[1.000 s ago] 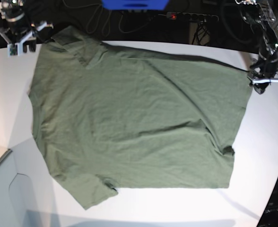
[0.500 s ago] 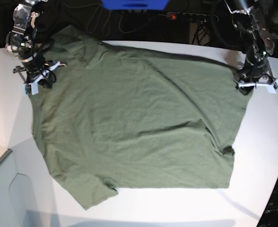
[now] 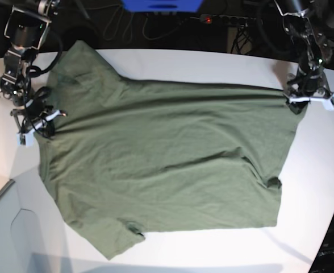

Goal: Layout the t-shirt on the table in an organized manner, then fold the t-shirt properly
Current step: 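Hold the t-shirt edge with both grippers and adjust it flat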

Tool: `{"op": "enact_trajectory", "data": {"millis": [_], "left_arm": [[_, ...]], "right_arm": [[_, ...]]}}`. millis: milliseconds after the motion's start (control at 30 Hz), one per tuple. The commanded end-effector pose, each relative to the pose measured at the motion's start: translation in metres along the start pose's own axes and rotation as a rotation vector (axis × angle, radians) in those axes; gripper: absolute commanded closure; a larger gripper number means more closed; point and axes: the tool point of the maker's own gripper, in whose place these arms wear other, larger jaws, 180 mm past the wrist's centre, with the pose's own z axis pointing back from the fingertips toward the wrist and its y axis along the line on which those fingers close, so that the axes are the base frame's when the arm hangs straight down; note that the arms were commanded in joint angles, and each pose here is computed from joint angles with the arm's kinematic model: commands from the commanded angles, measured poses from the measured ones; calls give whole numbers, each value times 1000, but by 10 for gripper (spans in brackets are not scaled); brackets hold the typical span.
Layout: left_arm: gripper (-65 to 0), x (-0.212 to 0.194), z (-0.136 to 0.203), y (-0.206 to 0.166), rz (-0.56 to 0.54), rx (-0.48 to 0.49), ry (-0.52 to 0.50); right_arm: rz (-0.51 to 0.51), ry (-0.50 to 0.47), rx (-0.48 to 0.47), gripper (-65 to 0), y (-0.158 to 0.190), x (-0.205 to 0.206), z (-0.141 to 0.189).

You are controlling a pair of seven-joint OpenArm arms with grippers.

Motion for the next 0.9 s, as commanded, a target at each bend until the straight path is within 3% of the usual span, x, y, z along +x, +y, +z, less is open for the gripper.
{"op": "enact_trajectory", "data": {"millis": [0,400,633,867], "left_arm": [[-325,-30,9,18,1,66,111],[-325,5,43,-26,50,-7,-54],[-326,35,63,-39,16,-29,-147],[-327,30,63,-13,-30,10,-111]], "right_arm": [[21,19,-18,0,-12,5,0],[93,-29,17,0,0,45,-14],[204,-129,-7,0,3,75,15],[327,-154,-10,-6,22,58,67]]}}
